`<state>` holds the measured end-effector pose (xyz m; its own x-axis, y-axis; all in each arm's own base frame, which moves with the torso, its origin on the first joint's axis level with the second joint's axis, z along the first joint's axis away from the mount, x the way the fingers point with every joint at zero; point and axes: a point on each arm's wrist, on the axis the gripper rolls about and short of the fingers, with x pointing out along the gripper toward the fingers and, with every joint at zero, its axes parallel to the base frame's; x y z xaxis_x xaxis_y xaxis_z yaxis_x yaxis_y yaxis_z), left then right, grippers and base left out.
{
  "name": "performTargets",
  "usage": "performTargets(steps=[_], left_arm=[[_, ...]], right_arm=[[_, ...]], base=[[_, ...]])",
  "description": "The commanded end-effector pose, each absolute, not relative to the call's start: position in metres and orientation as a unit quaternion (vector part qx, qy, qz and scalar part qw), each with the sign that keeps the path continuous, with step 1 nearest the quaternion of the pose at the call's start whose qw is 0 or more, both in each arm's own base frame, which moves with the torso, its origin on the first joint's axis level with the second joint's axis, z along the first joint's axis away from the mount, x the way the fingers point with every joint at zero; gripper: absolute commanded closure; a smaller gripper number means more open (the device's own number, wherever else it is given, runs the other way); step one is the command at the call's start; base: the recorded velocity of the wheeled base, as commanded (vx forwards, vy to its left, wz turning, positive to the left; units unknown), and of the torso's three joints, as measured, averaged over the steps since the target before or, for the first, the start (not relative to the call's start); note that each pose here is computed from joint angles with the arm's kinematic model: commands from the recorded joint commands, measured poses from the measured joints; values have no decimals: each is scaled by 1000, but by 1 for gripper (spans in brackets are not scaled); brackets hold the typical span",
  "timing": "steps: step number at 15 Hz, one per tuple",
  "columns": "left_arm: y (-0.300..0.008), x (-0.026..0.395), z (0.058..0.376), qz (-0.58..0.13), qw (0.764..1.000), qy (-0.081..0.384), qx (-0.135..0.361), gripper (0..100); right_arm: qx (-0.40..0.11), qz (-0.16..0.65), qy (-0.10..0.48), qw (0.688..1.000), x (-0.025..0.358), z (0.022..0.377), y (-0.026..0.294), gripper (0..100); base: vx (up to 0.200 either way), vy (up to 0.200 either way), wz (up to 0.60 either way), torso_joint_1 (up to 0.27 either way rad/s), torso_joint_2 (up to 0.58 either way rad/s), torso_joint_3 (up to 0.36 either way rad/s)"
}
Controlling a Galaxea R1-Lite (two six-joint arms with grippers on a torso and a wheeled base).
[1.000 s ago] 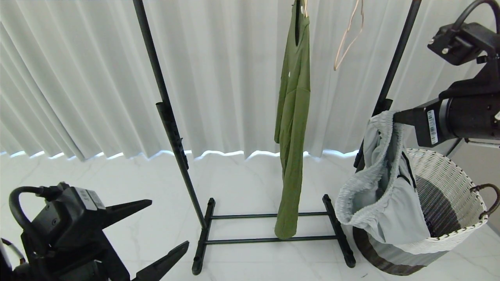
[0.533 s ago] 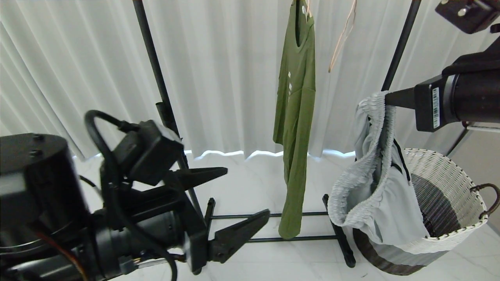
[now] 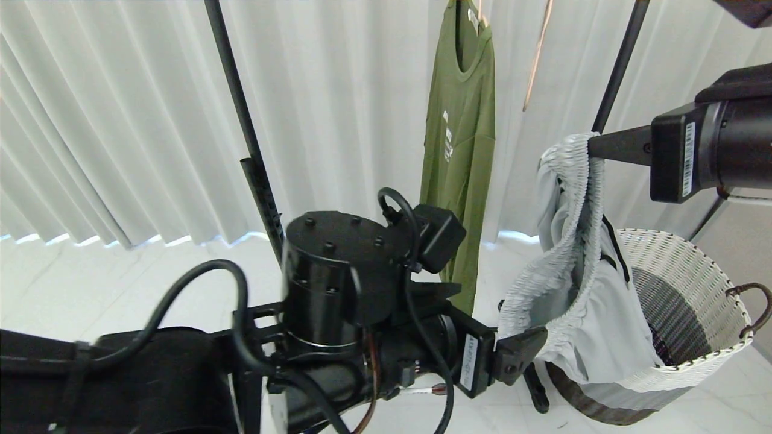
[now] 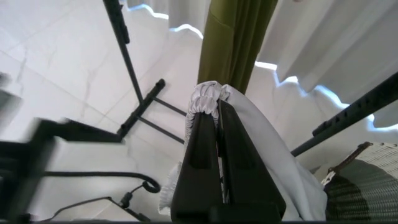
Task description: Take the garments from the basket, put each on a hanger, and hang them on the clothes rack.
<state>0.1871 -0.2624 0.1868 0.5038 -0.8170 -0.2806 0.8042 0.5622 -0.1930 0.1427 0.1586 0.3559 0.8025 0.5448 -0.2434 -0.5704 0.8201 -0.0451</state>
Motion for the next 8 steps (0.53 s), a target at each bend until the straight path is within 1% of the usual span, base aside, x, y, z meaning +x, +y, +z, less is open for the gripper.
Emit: performTargets(steps=[1, 3, 4, 5, 6, 8], left_arm=[[-285, 201, 159, -444, 870, 213, -25, 0], [-295, 210, 157, -428, 870, 233, -72, 0], [-298, 216, 156, -409, 875, 238, -98, 0], [-302, 223, 153, -388, 882, 242, -113, 0], [-304, 229, 148, -373, 887, 245, -114, 0], [-303, 234, 137, -363, 889, 257, -108, 0]], right_arm=[[-55, 296, 107, 948, 142, 357, 158, 100], [-53, 296, 105, 948, 142, 357, 159, 100], [-51, 297, 103, 948, 141, 358, 159, 100], [-50, 299, 101, 948, 141, 358, 159, 100], [-46, 300, 96, 948, 141, 359, 160, 100], [-32, 299, 93, 949, 141, 361, 159, 100]], base=[[0, 0, 0, 0, 0, 0], [0, 0, 0, 0, 0, 0], [0, 0, 0, 0, 0, 0], [0, 0, 0, 0, 0, 0], [0, 0, 0, 0, 0, 0], [0, 0, 0, 0, 0, 0]])
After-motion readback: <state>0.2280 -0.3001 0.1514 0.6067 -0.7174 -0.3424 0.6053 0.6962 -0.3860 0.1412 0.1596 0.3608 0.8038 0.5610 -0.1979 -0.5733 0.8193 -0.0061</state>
